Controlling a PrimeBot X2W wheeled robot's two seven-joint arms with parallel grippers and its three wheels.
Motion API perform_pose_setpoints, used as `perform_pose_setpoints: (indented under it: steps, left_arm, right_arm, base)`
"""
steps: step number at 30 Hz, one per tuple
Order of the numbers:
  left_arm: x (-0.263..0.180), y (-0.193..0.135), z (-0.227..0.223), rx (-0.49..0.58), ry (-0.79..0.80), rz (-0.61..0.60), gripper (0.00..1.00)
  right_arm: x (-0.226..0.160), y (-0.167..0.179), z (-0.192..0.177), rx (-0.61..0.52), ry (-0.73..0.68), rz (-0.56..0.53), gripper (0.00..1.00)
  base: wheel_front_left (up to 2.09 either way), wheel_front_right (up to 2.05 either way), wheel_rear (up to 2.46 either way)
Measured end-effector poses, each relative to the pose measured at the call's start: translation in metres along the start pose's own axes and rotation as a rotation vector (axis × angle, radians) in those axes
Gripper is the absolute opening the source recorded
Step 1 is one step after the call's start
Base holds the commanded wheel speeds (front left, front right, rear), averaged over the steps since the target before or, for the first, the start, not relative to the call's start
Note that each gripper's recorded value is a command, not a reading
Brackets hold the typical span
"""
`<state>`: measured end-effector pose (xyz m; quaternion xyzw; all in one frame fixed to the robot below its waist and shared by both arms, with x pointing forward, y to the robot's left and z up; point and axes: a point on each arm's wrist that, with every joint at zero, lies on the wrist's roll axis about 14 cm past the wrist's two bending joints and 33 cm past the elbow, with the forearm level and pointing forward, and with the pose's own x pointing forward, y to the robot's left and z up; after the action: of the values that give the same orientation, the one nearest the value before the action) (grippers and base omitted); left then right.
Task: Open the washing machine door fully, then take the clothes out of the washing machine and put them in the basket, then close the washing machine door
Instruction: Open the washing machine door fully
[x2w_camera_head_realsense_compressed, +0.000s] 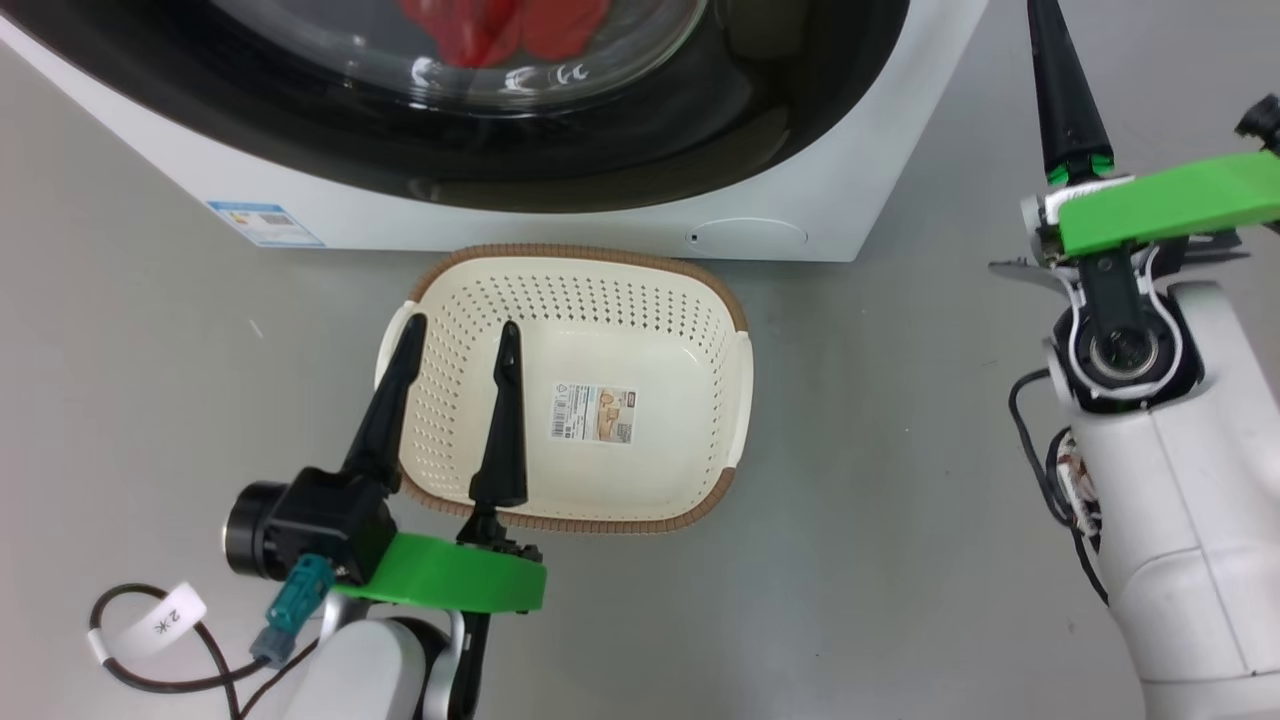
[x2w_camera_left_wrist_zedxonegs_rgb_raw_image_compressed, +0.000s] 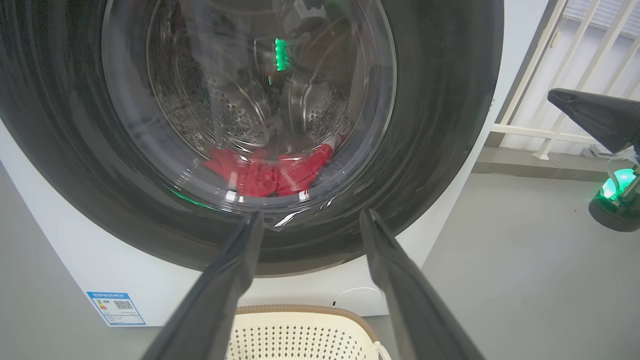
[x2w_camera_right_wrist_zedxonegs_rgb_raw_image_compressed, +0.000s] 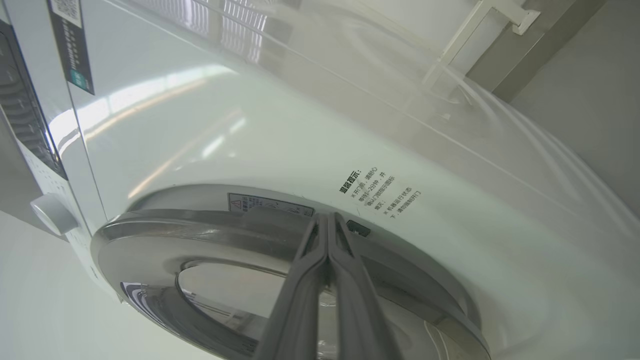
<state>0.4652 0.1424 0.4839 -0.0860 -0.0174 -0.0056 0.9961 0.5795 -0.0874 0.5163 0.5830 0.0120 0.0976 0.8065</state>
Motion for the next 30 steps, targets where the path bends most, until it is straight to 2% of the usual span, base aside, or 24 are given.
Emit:
perform_pose_setpoints:
  steps: [4, 10, 30]
  left_arm:
    - [0.002, 0.003, -0.003, 0.003, 0.004, 0.008, 1.0]
    - [0.007, 0.004, -0.006, 0.007, 0.006, 0.008, 1.0]
    - [0.006, 0.018, -0.016, 0.011, 0.036, 0.041, 1.0]
  right_arm:
    - [0.015, 0.002, -0.008, 0.101, 0.061, 0.006, 0.0]
    - [0.029, 0.003, -0.019, 0.169, 0.145, 0.012, 0.0]
    - [0.062, 0.0, -0.052, 0.216, 0.33, 0.006, 0.0]
  base:
    - [0.0, 0.0, 0.0]
    - [0.0, 0.0, 0.0]
    - [0.0, 0.0, 0.0]
